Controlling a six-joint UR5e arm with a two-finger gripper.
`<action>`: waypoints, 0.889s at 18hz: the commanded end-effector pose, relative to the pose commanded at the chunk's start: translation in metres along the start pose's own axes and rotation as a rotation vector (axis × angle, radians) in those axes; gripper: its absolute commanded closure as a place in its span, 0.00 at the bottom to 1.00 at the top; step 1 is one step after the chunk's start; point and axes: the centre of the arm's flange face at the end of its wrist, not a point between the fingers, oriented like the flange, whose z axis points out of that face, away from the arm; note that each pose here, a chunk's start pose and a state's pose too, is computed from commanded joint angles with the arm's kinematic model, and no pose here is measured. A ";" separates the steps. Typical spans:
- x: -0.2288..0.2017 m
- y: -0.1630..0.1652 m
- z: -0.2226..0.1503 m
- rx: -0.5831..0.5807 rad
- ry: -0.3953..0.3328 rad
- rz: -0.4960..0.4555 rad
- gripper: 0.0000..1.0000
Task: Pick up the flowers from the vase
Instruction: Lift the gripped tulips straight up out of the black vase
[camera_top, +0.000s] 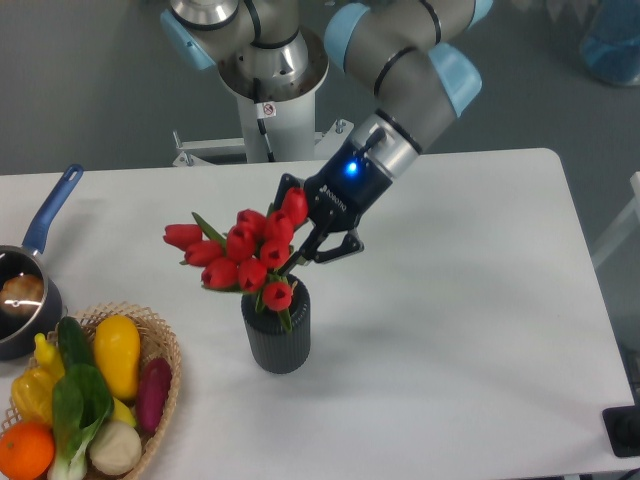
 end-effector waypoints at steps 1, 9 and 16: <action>0.000 -0.005 -0.005 0.004 -0.009 -0.017 0.66; 0.010 -0.030 -0.039 0.076 -0.053 -0.056 0.66; 0.000 -0.034 -0.097 0.147 -0.151 -0.097 0.66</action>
